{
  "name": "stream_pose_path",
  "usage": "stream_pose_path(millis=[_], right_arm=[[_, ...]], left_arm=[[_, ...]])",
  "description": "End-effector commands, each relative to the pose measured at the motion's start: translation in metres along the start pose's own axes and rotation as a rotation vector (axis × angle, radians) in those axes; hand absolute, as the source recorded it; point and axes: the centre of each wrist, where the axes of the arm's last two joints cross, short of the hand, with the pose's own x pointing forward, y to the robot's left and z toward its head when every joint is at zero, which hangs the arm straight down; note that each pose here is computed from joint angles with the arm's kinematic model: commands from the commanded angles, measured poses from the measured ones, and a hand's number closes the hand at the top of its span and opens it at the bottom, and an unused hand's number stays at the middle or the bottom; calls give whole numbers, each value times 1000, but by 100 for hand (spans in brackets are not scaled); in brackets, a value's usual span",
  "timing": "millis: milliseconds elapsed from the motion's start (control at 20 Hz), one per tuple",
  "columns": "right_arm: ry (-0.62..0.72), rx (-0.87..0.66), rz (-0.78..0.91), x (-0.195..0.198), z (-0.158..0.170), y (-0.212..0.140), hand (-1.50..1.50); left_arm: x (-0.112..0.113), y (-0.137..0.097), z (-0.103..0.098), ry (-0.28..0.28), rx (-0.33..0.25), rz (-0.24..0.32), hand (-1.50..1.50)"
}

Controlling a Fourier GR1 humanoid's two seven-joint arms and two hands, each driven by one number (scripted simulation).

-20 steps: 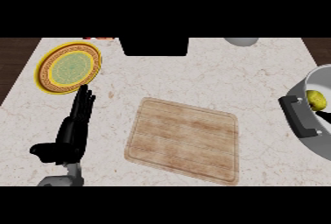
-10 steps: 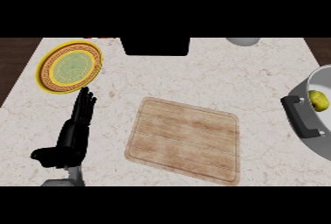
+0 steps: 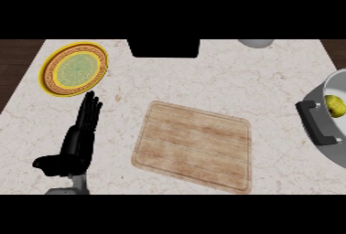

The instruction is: Pick the pear from the cutting board and place it in the pot

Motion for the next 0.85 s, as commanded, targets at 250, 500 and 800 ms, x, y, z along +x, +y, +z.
stream_pose_path(millis=[250,500,800], right_arm=[[-12,-28,3,-3,13,-57,-150],[-14,-109,-45,1,14,-73,-150],[-6,-192,-57,-13,33,-88,-150]], left_arm=[[-17,10,11,-6,1,3,0],[0,8,4,-1,-15,-4,0],[-5,0,11,-1,6,-2,0]])
